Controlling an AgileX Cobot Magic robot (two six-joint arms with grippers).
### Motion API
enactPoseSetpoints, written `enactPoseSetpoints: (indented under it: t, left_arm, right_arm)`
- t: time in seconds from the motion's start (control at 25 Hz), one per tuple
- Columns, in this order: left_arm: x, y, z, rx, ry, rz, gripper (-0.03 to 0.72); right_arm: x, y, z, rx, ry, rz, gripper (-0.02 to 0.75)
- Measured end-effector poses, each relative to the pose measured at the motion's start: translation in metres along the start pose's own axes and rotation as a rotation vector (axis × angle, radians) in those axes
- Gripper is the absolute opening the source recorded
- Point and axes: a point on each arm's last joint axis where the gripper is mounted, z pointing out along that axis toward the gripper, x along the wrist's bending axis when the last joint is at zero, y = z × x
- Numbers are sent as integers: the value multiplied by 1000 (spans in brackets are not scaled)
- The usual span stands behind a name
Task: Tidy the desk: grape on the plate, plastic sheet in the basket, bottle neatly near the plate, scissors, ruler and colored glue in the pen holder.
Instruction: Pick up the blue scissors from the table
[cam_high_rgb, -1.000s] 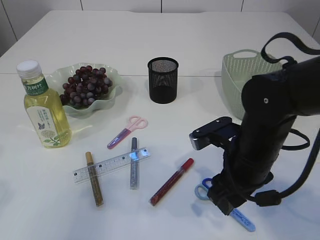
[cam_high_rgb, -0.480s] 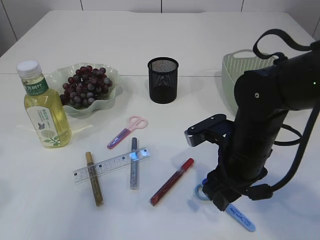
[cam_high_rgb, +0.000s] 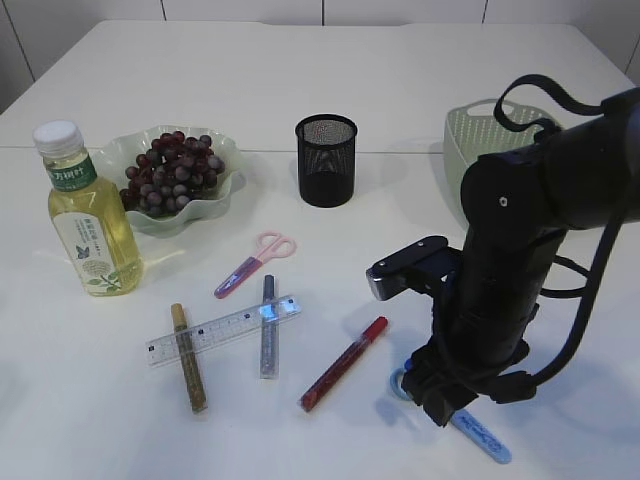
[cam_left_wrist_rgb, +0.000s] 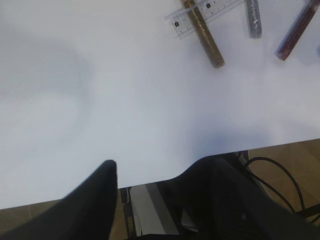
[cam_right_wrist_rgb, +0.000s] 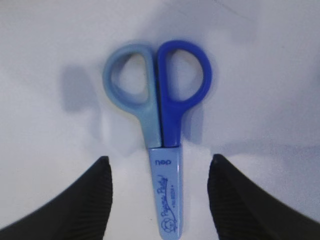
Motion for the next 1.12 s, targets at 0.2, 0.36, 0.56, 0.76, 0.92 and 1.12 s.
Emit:
enactPoseSetpoints:
  t: [0.2,0.36,0.56,0.76,0.92,1.12]
  left_arm:
    - [0,0,0,2,0,0,435]
    - [0,0,0,2,0,0,435]
    - [0,0,0,2,0,0,435]
    - [0,0,0,2,0,0,435]
    - [0,0,0,2,0,0,435]
    - [0,0,0,2,0,0,435]
  right_arm:
    - [0,1,0,-7,2,3,477]
    - [0,1,7,12,9,9,477]
    - [0,1,12,27,15,13,477]
    - [-1,2,17,34,15,14,477]
    - [-1,2,19,41,16,15,477]
    - [-1,2,19,40,17,16,476]
